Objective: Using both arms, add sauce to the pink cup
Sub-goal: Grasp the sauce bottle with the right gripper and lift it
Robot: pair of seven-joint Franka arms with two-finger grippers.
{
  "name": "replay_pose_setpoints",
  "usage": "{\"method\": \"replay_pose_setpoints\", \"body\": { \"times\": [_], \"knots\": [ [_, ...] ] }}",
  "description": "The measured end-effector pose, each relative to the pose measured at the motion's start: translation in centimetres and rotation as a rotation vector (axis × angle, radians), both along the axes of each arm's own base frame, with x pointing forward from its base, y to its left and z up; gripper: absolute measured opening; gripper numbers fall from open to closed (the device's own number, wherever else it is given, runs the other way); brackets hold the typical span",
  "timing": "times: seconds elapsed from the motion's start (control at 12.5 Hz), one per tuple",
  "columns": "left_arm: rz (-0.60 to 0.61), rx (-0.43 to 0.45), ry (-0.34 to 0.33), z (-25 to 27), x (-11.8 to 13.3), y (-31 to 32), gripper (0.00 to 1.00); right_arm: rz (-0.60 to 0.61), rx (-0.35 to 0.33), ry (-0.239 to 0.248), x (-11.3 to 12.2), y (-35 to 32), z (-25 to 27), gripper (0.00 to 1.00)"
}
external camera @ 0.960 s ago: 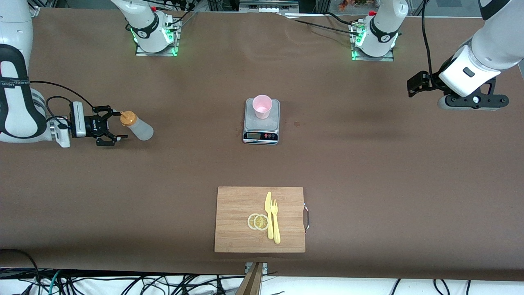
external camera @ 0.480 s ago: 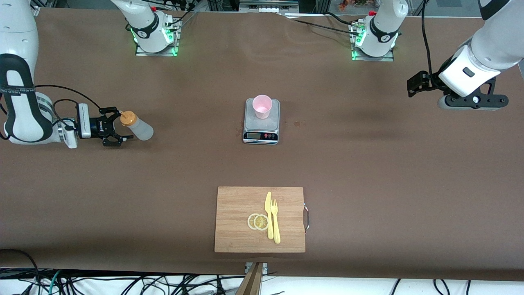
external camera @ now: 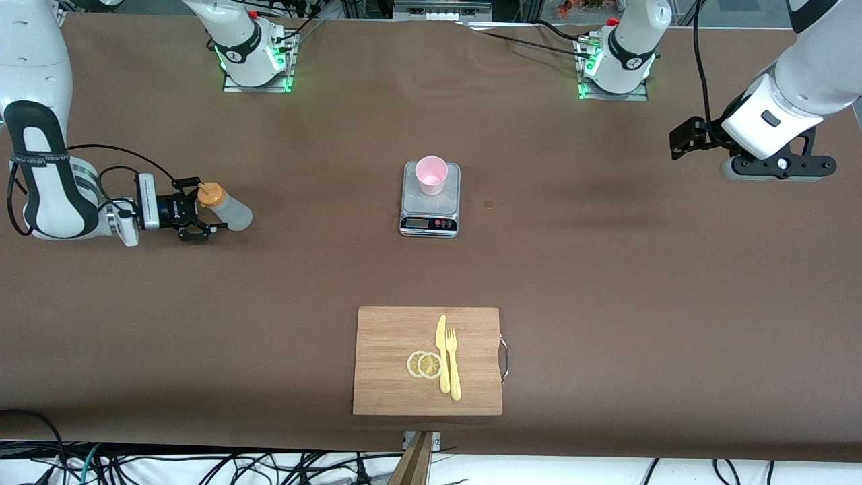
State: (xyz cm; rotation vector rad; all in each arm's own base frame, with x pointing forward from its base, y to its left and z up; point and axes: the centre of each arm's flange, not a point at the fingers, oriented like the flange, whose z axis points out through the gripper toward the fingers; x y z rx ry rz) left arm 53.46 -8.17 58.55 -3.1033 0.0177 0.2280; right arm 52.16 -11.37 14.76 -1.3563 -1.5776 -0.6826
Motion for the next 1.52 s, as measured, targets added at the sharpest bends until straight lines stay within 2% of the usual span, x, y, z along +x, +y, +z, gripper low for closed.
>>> {"method": "replay_pose_setpoints", "body": {
  "times": [0.48,0.56,0.72,0.8,0.96,1.04,1.52],
  "knots": [
    [0.0,0.0,0.0,0.0,0.0,0.0,1.0,0.023,0.021,0.005,0.1,1.6,-0.4,0.89],
    [0.0,0.0,0.0,0.0,0.0,0.0,1.0,0.025,0.023,0.005,0.1,1.7,-0.4,0.79],
    [0.0,0.0,0.0,0.0,0.0,0.0,1.0,0.03,0.027,0.001,0.2,1.8,-0.4,0.67],
    [0.0,0.0,0.0,0.0,0.0,0.0,1.0,0.031,0.028,0.001,0.2,1.9,-0.4,0.57],
    [0.0,0.0,0.0,0.0,0.0,0.0,1.0,0.031,0.029,0.0,0.2,1.9,-0.4,0.5],
    [0.0,0.0,0.0,0.0,0.0,0.0,1.0,0.031,0.029,-0.001,0.2,1.8,-0.4,0.43],
    [0.0,0.0,0.0,0.0,0.0,0.0,1.0,0.047,0.024,-0.019,1.0,2.6,0.4,0.37]
  ]
}}
